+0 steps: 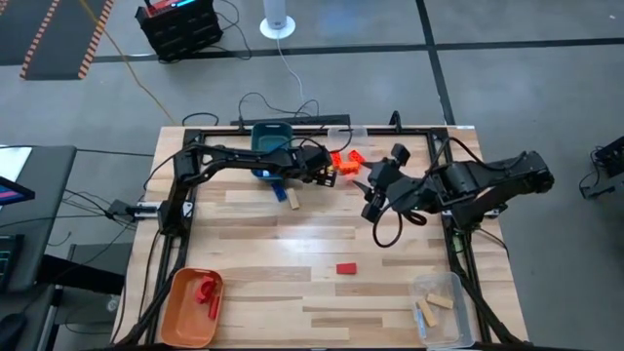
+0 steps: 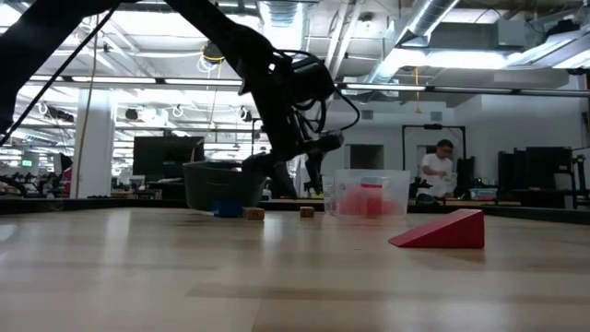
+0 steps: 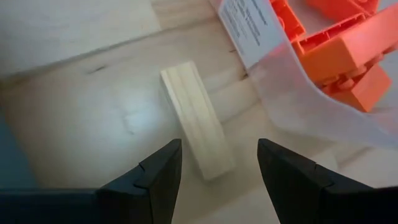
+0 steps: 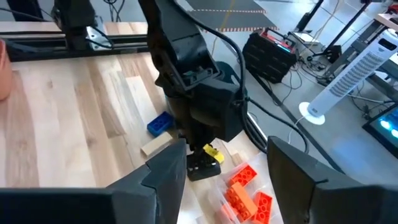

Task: Sort blocks
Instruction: Put the brown block into the bottom transparent bin

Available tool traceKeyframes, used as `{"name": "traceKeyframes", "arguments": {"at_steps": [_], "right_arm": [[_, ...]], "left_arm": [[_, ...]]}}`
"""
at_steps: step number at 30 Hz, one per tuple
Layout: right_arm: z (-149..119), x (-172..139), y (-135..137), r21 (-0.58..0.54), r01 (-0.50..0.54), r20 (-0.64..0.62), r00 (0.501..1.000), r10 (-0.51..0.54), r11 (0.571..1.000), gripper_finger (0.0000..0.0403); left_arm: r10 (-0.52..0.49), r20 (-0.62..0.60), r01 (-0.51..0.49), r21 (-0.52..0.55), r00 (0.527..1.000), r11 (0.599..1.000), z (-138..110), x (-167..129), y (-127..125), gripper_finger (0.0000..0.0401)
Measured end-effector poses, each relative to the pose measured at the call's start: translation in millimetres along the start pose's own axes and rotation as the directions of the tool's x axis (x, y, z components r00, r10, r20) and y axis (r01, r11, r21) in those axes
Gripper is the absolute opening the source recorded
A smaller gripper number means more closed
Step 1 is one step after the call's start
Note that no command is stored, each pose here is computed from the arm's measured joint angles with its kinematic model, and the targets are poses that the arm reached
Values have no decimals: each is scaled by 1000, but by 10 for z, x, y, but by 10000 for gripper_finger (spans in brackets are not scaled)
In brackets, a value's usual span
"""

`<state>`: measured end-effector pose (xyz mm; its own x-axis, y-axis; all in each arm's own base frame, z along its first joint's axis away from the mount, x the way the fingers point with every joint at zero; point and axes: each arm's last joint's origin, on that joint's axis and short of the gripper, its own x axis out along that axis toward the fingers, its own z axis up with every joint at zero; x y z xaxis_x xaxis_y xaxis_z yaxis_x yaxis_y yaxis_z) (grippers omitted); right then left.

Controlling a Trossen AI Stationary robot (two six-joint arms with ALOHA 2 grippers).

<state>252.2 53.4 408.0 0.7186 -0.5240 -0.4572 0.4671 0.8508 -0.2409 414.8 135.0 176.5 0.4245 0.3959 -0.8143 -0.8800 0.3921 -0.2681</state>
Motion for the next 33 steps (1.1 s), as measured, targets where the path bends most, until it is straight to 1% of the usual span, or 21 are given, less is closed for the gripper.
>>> {"name": "traceKeyframes", "arguments": {"at_steps": [4,12,16,21,25,29,33], "right_arm": [[-4,-17,19,-5,-8,3,1000,8,1000,207],[3,-19,21,0,-9,8,1000,9,1000,198],[11,-19,24,7,-10,15,1000,10,1000,196],[35,-20,30,26,-16,34,999,15,1000,195],[49,-20,33,37,-19,46,999,18,999,195],[49,-20,33,37,-20,46,999,18,999,195],[55,-21,35,42,-21,51,999,19,999,195]], "left_arm": [[11,16,-12,33,1000,999,11,-27,-13,203],[-13,30,10,93,999,996,80,-86,-79,203],[-27,5,26,136,1000,990,91,-71,-67,203],[7,-18,-3,183,1000,983,102,-51,-5,203],[19,-25,-12,257,1000,966,110,-46,20,203],[35,-39,-19,352,999,936,93,-48,33,203],[29,-33,-14,385,999,923,102,-47,30,203]]}}
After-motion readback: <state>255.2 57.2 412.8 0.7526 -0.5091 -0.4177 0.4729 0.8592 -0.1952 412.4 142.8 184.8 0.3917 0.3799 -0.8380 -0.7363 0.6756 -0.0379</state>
